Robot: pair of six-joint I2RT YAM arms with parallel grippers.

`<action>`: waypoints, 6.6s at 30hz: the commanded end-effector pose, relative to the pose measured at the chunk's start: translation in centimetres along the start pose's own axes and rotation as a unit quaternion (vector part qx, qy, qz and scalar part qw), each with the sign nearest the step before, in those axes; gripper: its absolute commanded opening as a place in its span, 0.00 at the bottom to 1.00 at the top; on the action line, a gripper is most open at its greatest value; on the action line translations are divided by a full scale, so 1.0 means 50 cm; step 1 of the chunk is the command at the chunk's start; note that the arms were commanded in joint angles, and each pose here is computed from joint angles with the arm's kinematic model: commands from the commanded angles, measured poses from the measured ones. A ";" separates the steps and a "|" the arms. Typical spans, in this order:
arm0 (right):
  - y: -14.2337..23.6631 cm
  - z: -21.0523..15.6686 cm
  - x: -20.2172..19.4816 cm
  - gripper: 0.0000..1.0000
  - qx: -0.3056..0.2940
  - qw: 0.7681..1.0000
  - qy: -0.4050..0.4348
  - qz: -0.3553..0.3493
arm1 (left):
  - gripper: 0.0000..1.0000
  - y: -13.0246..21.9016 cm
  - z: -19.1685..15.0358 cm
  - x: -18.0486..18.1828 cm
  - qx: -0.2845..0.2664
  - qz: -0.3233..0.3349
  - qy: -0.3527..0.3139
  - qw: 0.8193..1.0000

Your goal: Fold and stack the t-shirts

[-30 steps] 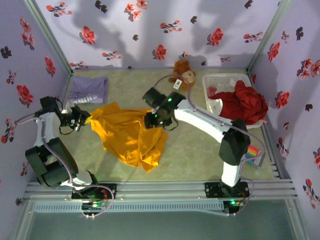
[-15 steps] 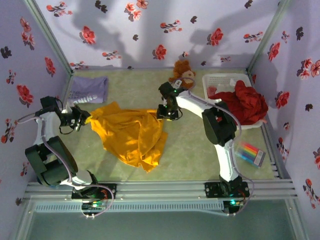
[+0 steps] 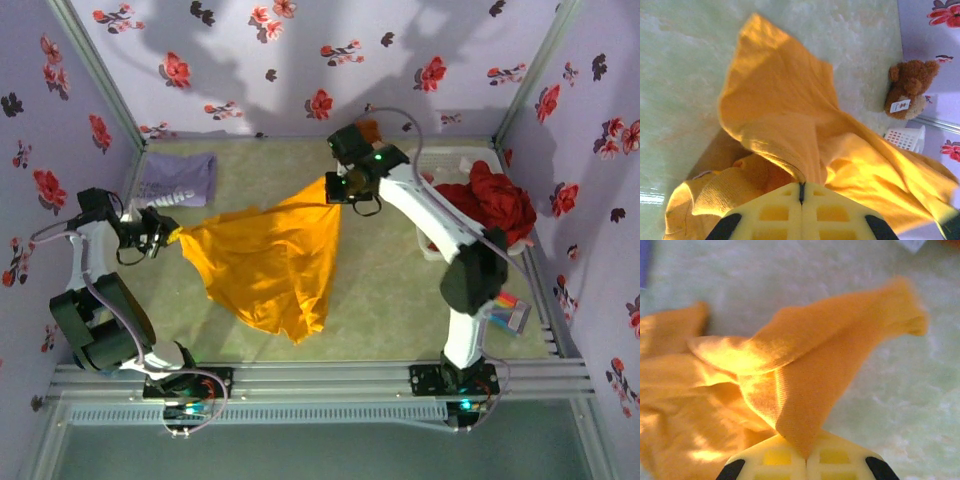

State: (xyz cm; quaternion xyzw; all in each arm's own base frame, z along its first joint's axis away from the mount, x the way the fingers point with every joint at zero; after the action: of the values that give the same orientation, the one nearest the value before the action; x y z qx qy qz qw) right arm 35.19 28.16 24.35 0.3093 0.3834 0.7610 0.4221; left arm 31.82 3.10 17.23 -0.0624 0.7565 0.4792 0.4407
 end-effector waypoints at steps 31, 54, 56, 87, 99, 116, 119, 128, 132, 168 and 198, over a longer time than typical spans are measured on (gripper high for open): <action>-0.184 -0.240 0.107 0.48 0.171 0.981 -0.037 0.078 | 0.00 -0.019 -0.018 0.042 0.020 0.012 0.003 1.000; 0.073 -0.214 -0.064 0.00 0.044 0.986 -0.066 -0.150 | 0.00 -0.007 -0.025 0.016 0.016 0.001 -0.007 1.000; 0.092 -0.244 -0.079 0.00 0.044 0.983 -0.082 -0.161 | 0.00 -0.017 -0.036 0.020 0.024 0.005 -0.011 1.000; -0.069 -0.546 -0.063 0.37 0.176 0.981 0.000 -0.086 | 0.00 -0.039 -0.050 0.052 0.032 0.028 -0.005 0.999; -0.134 -0.574 -0.039 0.40 0.204 0.976 0.005 -0.077 | 0.00 -0.034 -0.052 0.047 0.033 0.028 -0.007 0.999; 0.097 -0.301 -0.161 0.00 0.068 0.979 -0.018 -0.189 | 0.00 -0.022 0.026 -0.147 0.000 -0.023 -0.072 0.997; 0.169 -0.199 -0.198 0.00 0.011 0.981 -0.024 -0.194 | 0.00 -0.007 0.070 -0.249 -0.034 -0.059 -0.117 0.991; 0.340 -0.222 -0.225 0.00 -0.028 0.976 -0.078 -0.201 | 0.00 0.167 0.017 -0.399 -0.127 -0.123 -0.218 0.960; 0.322 -0.371 -0.210 0.00 0.004 0.975 -0.161 -0.155 | 0.00 0.155 -0.039 -0.265 -0.120 -0.057 -0.175 0.976; 0.219 -0.603 -0.176 0.00 0.081 0.957 -0.261 -0.094 | 0.46 -0.253 -0.182 -0.012 0.110 0.272 -0.355 0.888; 0.213 -0.619 -0.173 0.00 0.083 0.953 -0.278 -0.084 | 0.37 -0.427 -0.242 -0.058 0.131 0.305 -0.433 0.838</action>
State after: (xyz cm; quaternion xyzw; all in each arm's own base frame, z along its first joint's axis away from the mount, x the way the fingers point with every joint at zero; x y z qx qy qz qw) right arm 10.52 7.02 16.24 0.5017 0.3426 0.5787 0.5441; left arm 37.62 -18.34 7.08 0.4406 0.5137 0.4667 0.5693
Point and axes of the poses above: each hand's point on the last joint's axis, 136 mm out from that joint toward the fingers, its own y axis back along the fingers, its own x axis along the line the jaws close on, z = x × y, the point moved 2 cm from there along y, back along the fingers, and after that the axes turned 14 degrees about y, right-handed, at the moved point
